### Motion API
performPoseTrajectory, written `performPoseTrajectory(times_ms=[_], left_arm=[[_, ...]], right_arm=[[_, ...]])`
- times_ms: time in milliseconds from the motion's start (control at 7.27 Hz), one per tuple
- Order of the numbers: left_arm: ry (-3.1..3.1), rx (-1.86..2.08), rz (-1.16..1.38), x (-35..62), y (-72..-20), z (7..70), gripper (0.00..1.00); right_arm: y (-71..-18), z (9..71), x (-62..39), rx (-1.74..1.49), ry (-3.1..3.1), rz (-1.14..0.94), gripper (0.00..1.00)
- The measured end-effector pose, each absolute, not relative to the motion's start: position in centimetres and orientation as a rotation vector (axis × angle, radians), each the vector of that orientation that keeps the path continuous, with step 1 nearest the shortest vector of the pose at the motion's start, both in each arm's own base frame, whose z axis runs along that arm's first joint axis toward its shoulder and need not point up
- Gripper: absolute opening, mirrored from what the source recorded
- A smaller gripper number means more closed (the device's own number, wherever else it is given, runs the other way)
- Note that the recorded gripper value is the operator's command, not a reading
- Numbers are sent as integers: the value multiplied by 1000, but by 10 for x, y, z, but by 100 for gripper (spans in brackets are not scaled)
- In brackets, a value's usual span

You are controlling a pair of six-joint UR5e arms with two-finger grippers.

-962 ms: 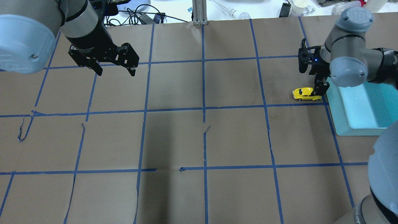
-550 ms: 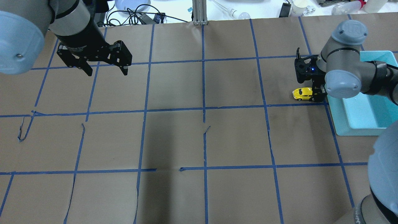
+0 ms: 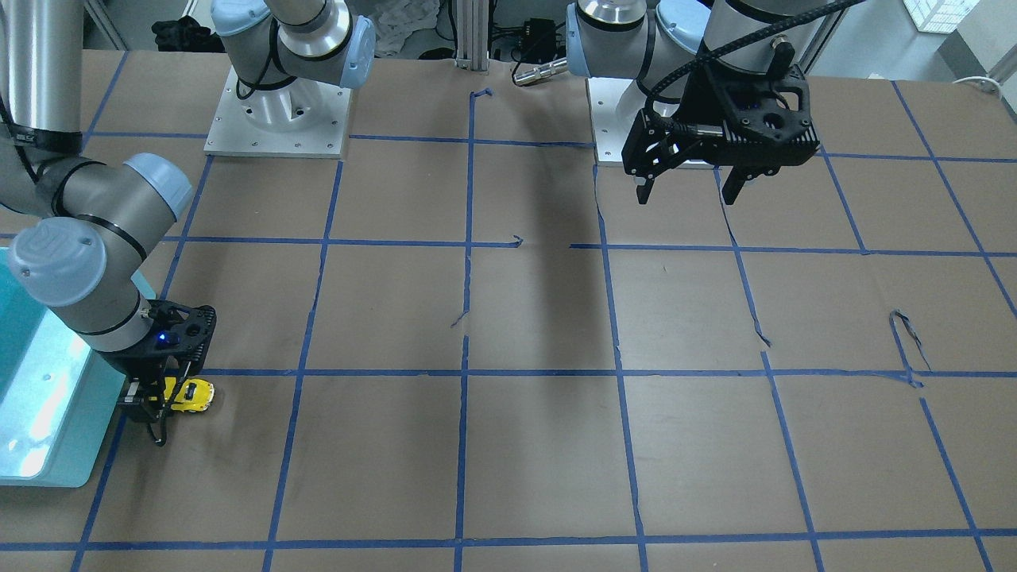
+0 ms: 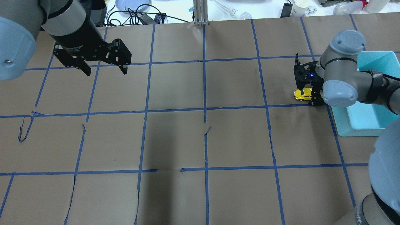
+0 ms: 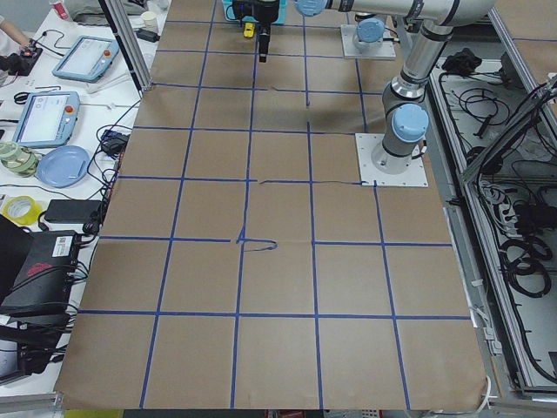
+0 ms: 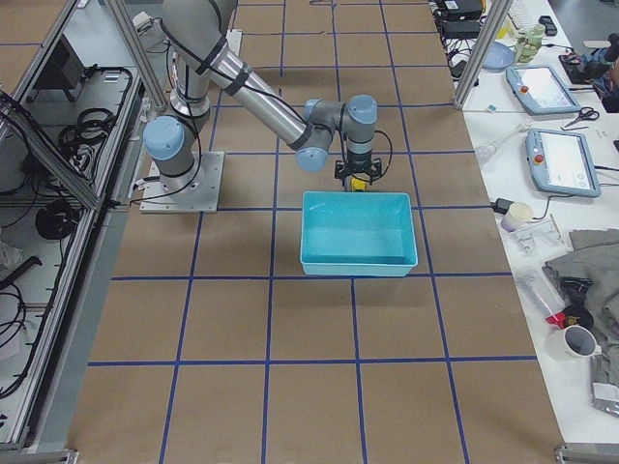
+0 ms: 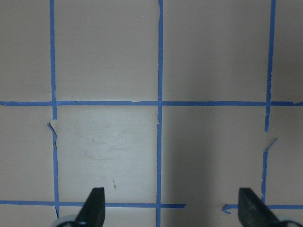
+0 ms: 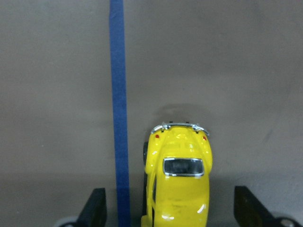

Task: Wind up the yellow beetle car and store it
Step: 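Lift the car with the right gripper and carry it over the bin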

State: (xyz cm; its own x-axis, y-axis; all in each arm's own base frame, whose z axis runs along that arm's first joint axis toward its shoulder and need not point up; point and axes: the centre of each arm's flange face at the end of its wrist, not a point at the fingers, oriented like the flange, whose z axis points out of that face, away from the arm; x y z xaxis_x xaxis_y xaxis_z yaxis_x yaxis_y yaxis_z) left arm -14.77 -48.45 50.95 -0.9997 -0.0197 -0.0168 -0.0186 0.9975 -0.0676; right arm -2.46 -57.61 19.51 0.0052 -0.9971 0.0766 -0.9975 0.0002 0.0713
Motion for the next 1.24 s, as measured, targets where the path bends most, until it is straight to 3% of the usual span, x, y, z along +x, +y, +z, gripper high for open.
performPoseTrajectory(times_ms=[412, 550, 1238], left_arm=[[3155, -77, -94, -150, -490, 507, 100], [3165, -83, -101, -150, -489, 509, 100], [3175, -91, -81, -150, -489, 503, 100]], right_arm=[[-576, 192, -25, 2151, -2143, -5, 8], [-576, 193, -25, 2149, -2145, -6, 0], [-588, 250, 0, 2132, -2145, 17, 0]])
